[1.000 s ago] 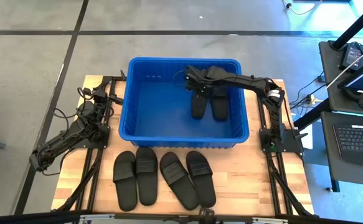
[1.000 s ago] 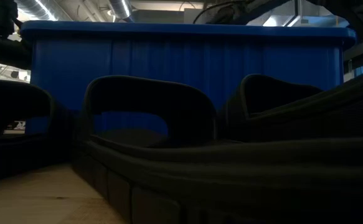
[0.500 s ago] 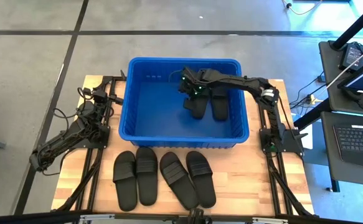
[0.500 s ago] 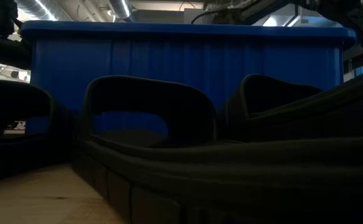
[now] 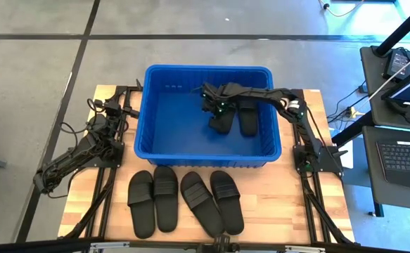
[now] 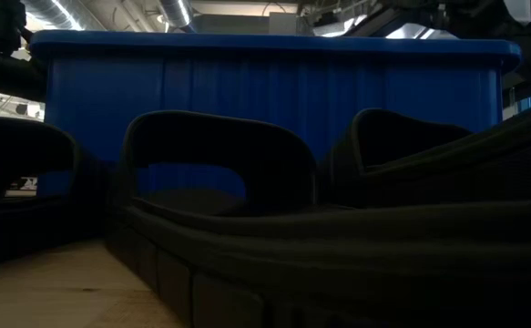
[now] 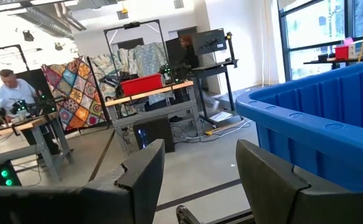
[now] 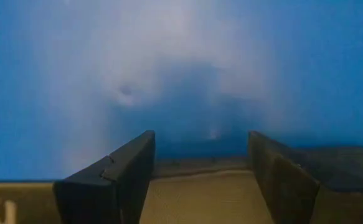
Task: Pick and place slides into bin
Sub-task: Put the black slide into the blue organizer bin
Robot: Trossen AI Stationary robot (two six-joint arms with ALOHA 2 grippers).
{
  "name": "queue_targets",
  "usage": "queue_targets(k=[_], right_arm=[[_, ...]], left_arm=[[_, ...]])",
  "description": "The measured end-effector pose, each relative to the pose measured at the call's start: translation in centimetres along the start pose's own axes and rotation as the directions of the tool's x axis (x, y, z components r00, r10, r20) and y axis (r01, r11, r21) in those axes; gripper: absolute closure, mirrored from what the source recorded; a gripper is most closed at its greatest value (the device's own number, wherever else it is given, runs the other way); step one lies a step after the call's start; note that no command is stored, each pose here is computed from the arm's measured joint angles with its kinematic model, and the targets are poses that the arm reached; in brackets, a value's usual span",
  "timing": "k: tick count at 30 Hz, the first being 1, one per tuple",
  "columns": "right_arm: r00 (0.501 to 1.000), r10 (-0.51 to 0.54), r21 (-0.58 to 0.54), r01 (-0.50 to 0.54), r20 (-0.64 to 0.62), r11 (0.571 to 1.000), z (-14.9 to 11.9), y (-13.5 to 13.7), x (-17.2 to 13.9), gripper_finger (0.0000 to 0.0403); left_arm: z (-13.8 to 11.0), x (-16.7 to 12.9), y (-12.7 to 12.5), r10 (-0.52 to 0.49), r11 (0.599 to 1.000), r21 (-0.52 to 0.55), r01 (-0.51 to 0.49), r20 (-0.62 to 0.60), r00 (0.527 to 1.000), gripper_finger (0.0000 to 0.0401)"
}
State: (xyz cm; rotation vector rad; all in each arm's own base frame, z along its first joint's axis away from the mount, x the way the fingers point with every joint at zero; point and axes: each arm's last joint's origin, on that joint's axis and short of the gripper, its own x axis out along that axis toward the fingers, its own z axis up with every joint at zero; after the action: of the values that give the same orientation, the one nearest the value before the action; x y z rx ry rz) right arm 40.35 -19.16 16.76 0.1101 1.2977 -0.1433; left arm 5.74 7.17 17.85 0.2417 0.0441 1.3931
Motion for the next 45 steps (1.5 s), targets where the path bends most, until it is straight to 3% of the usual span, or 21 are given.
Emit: queue_targets(k=[13,21,26,32,36,40,45], right_arm=[[0.993,-0.023,0.009,0.024,-0.12,1.0,-1.1,-0.1,-0.2,0.0147],[0.995,-0.031,0.011,0.032,-0.093,0.999,-0.7,-0.2,-0.5,0.0148],[0.998,-0.06,0.003,0.06,-0.012,0.998,1.0,-0.3,-2.3,0.0147],[0.994,-0.079,0.008,0.078,0.073,0.997,3.2,-0.5,-7.0,0.0147],[0.973,-0.107,0.055,0.098,0.206,0.994,5.1,-0.4,-11.8,0.0147],[0.923,-0.133,0.077,0.113,0.36,0.991,6.2,0.7,-16.9,0.0147],[0.826,-0.193,0.142,0.139,0.53,0.98,4.6,3.7,-22.8,0.0147]], left_arm=[[0.0,0.0,0.0,0.001,1.0,0.0,-0.001,0.0,1.0,0.0206],[0.0,0.0,0.0,0.005,1.0,0.0,-0.005,-0.001,1.0,0.0206],[0.0,0.0,0.0,0.005,1.0,0.0,-0.005,-0.001,1.0,0.0206],[0.0,0.0,0.0,0.005,1.0,0.0,-0.005,-0.001,1.0,0.0206],[0.0,0.0,0.0,0.004,1.0,0.0,-0.004,-0.001,1.0,0.0206],[0.0,0.0,0.0,0.004,1.0,0.0,-0.004,-0.001,1.0,0.0206],[0.0,0.0,0.0,0.002,1.0,-0.001,-0.002,0.0,1.0,0.0206]])
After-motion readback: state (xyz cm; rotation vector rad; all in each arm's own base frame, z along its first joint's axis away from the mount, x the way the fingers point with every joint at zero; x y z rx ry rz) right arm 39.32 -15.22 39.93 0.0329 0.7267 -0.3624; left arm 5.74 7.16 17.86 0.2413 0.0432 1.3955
